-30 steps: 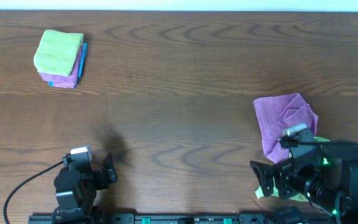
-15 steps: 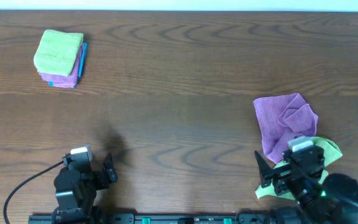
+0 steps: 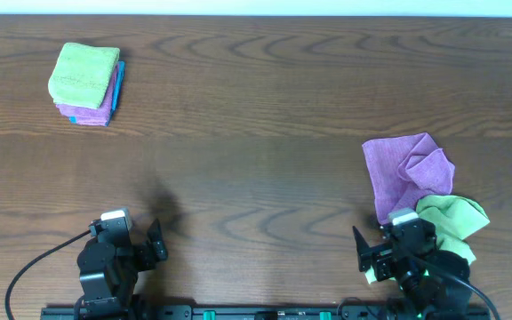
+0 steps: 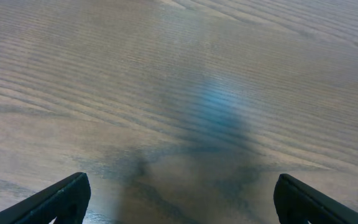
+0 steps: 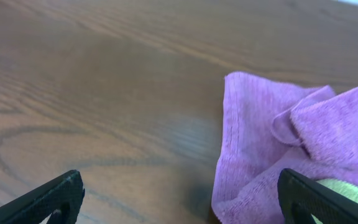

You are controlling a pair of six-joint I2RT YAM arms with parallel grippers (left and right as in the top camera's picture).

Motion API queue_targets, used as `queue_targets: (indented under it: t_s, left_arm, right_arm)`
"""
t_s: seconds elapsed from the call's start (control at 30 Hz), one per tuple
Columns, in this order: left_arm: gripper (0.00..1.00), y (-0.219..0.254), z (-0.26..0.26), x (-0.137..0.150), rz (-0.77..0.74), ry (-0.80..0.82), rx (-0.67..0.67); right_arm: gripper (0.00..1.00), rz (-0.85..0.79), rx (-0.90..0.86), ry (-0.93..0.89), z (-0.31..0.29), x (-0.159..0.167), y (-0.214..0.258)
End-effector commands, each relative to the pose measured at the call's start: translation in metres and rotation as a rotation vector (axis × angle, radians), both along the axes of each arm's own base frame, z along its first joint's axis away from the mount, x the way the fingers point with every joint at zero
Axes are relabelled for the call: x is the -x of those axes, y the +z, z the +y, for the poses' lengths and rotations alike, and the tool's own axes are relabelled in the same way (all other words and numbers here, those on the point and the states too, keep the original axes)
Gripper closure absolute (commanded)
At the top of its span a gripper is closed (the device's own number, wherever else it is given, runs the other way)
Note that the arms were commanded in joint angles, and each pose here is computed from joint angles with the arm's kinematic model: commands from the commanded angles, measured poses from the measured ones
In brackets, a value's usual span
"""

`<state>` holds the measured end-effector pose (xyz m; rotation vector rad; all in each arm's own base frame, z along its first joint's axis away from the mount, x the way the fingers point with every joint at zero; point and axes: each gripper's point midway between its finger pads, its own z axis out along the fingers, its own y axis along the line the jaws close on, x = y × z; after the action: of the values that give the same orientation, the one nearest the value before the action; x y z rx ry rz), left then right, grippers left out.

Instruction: Fold the cloth

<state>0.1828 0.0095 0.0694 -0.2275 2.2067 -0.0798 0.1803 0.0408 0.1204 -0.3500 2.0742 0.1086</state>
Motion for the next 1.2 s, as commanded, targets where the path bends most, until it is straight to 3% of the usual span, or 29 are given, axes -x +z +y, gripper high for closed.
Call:
queue_targets:
  t_s: [0.0,0.2,1.17]
  left_arm:
    - [0.05,-0.009,0.002,0.003,0.025,0.019,0.005]
    - [0.05,-0.009,0.002,0.003,0.026,0.019,0.004]
    - [0.05,-0.009,0.002,0.003,0.025,0.019,0.005]
  right_arm:
    - [0.01,0.020,0.016,-0.008,-0.003,-0.001,-0.013]
    - [0.01,0.109,0.023,-0.007,-0.003,0.002,-0.051]
    - [0.01,0.101,0.022,-0.007,-0.003,0.000,-0.050]
